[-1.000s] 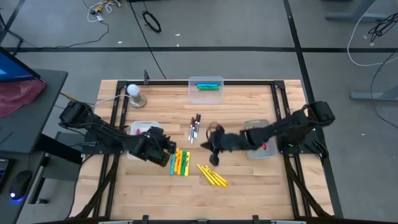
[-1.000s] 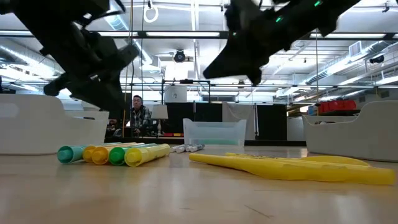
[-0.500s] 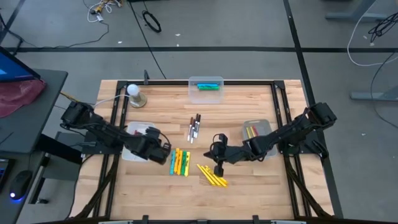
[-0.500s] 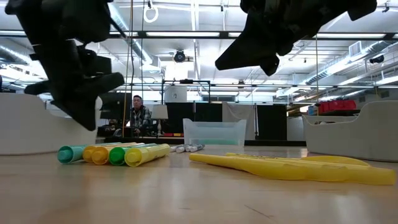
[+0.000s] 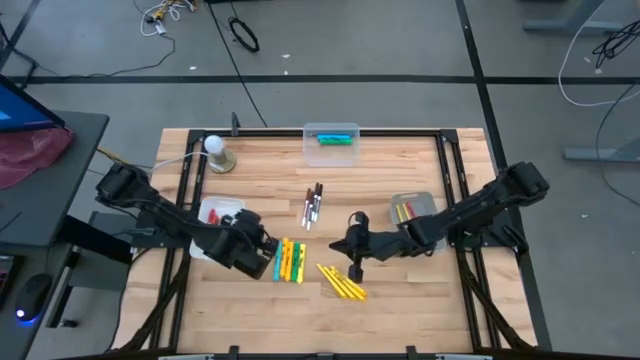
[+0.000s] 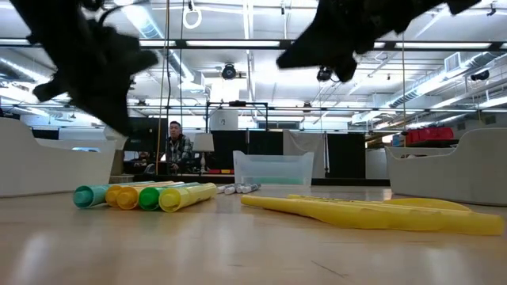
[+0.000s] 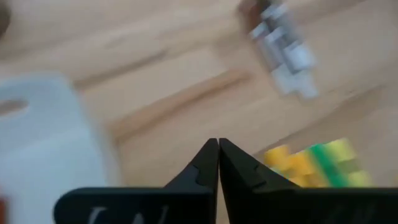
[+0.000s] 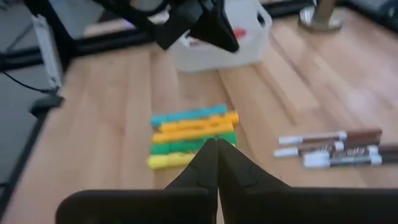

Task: Pick & Place Markers
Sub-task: Put the light blue highlighter pen into the transparent bin

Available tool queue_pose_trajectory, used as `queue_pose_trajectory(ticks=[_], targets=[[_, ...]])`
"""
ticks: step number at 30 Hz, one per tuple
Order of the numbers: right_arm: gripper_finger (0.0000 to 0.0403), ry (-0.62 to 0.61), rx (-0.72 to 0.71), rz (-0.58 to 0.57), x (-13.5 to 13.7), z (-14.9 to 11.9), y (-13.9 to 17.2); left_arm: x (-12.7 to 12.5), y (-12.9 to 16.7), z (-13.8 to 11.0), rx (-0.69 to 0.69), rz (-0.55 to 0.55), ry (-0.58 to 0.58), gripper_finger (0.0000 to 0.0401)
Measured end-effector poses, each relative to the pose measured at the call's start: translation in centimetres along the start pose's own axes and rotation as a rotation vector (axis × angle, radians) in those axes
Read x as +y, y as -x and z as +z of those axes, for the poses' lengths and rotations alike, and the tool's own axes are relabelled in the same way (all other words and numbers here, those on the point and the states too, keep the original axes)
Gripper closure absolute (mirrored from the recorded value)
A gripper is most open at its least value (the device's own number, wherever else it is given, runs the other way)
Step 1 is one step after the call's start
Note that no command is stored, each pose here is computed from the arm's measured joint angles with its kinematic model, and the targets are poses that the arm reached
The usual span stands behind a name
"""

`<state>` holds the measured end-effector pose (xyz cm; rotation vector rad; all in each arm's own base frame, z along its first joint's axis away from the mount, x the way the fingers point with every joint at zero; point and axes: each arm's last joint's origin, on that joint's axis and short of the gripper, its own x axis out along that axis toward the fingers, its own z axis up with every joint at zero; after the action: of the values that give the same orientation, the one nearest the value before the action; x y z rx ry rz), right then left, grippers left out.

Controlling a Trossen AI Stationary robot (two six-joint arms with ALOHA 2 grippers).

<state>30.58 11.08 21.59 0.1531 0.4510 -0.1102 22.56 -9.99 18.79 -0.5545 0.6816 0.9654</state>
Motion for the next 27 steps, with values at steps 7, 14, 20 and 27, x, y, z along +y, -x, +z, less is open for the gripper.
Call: queue_pose_trajectory(ticks=[7,14,20,27], targets=[[0.0402,0.072,-0.187,-0.102,1.7,2.4,4.9,-2.9,2.0,0.6,-0.289,-0.183,-0.060,0.0387],[0.0402,0.196,-0.263,-0.167,4.4,1.8,7.7,-4.8,1.8,0.6,-0.375,-0.246,-0.108,0.0389],[0.0401,0.252,-0.207,-0.067,6.0,0.2,8.2,-5.7,0.5,-0.5,-0.373,-0.244,-0.119,0.0387],[0.0382,0.184,-0.102,0.170,6.9,-0.8,7.6,-6.1,-1.1,-1.6,-0.283,-0.234,-0.123,0.0382]])
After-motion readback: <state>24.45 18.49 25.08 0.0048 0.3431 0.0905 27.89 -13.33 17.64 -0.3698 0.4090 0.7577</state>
